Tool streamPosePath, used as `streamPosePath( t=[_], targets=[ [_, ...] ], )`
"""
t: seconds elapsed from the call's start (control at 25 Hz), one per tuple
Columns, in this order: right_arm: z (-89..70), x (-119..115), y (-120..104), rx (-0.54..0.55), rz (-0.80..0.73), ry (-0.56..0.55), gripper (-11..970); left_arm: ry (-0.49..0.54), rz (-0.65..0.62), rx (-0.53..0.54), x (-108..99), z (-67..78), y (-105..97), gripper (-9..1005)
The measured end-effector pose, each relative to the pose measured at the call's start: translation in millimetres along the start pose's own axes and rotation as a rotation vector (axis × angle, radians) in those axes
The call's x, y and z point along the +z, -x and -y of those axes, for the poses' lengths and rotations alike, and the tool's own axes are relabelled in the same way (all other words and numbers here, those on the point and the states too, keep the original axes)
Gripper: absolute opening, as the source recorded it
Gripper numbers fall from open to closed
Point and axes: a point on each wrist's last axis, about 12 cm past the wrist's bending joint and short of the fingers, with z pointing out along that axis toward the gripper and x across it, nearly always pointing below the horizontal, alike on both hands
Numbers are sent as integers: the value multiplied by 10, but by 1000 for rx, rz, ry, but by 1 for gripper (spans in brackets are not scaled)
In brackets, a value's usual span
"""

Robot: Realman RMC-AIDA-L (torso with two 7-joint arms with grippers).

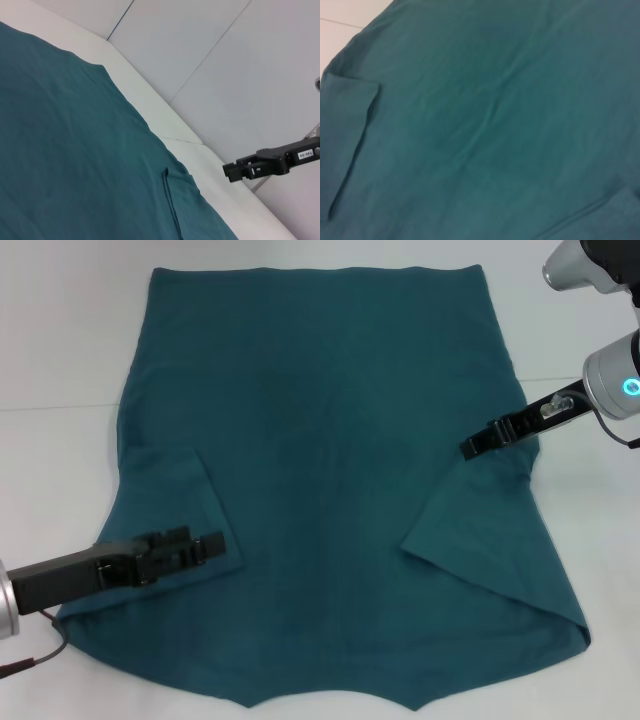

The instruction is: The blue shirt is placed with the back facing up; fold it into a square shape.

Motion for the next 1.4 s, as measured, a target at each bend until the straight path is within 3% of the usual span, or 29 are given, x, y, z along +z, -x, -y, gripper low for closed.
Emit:
streamPosePath(
  t=[0.2, 0.32, 0.4, 0.64, 1.12, 1.4],
  targets=[
    [-14, -55, -41, 33, -14, 36, 416, 7, 6, -53, -26, -11, 16, 816],
    [9, -159, -130, 127, 7, 160, 450, 24, 42, -203, -144, -57, 62, 816],
    [19, -219, -220, 186, 29, 252, 451, 26, 69, -381, -332, -100, 78, 816],
    [60, -303, -387, 290, 78, 399, 453, 115, 20, -555, -585, -184, 14, 817],
    [114, -310, -442, 337, 73, 433, 764, 302, 32, -658, -888, -367, -136, 816],
    [117, -309, -451, 336, 73, 434, 761, 372, 66, -686, -880, -472, -219, 813]
  ],
)
